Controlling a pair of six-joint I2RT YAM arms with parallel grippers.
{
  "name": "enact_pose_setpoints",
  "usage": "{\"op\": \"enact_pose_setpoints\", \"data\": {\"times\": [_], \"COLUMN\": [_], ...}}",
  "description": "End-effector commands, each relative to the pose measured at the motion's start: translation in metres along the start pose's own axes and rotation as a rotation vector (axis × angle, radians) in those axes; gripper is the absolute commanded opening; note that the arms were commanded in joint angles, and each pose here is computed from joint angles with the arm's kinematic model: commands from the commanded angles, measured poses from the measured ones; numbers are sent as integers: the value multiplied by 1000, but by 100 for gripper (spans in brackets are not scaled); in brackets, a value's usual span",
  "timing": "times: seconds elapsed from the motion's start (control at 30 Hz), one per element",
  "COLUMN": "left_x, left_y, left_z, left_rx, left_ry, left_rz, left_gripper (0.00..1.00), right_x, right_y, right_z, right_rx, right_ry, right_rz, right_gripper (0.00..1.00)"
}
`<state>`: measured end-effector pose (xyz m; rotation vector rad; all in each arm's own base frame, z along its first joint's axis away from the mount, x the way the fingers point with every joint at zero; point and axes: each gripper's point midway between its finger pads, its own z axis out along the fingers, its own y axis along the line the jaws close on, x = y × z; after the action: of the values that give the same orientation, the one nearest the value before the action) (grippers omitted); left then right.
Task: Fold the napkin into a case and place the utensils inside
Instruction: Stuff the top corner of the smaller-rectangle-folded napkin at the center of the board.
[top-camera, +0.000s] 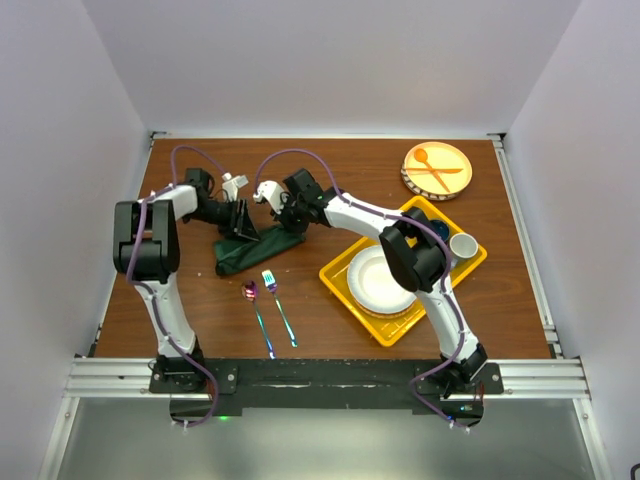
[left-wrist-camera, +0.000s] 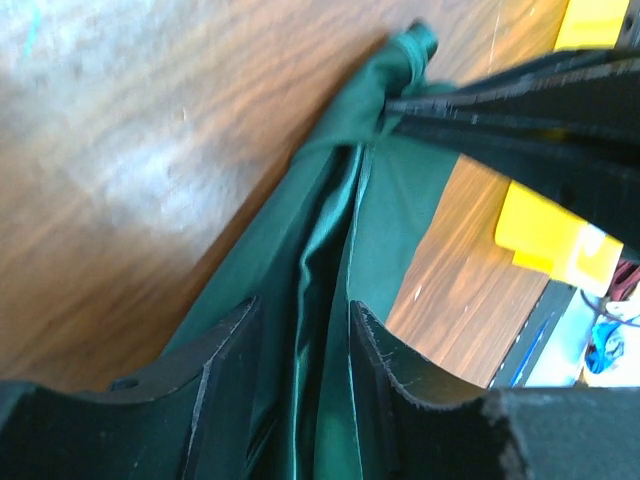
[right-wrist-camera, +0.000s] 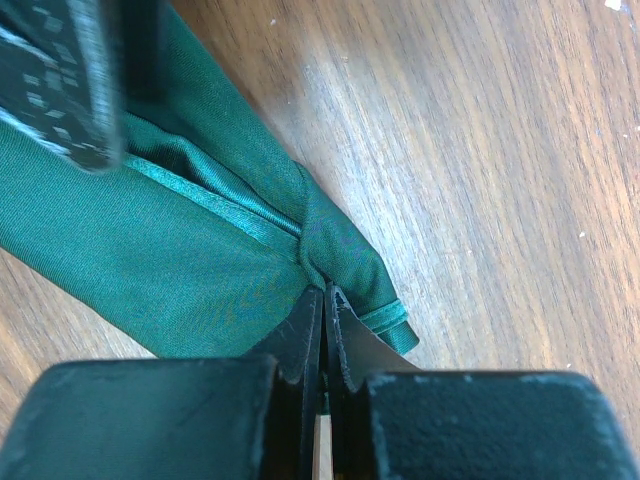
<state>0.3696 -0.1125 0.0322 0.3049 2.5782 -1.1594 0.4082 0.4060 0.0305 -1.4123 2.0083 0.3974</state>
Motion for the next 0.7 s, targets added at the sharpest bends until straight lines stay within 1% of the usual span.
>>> {"op": "enact_pose_setpoints", "data": {"times": [0.0,0.07,0.1,0.17,0.2,0.23,0.27,0.3,0.47,0.57,0.67], "left_x": [3,-1,-4,-15,-20,-23,-31,-35,-51,-51,-40], "left_y": [-10,-13,-16,-21,-27,-30,-34,-38,-43,-28,-6], "left_z": [-17,-19,-20,-22,-22,-22,-23,-24,-21,-14,-3], "left_rx": [-19,-15,-7,8,33,45,57,73,87,45,-6], "left_ry": [19,2,-11,-45,-58,-67,-86,-96,-123,-118,-82], "left_rz": [75,89,94,105,107,109,115,121,133,114,73], "left_gripper": [44,39,29,19,11,8,2,0,0,0,0], "right_x": [25,22,21,20,19,19,18,18,16,15,13], "right_y": [3,4,4,4,3,3,4,4,3,3,1], "right_z": [4,3,3,3,3,4,4,4,3,4,4], "right_rx": [3,0,-1,0,2,-2,-4,-5,-3,-3,3], "right_ry": [71,60,55,51,48,46,45,43,33,30,27], "right_rz": [-3,-6,-6,-9,-8,-8,-12,-16,-26,-29,-29], "right_gripper": [0,0,0,0,0,0,0,0,0,0,0]}}
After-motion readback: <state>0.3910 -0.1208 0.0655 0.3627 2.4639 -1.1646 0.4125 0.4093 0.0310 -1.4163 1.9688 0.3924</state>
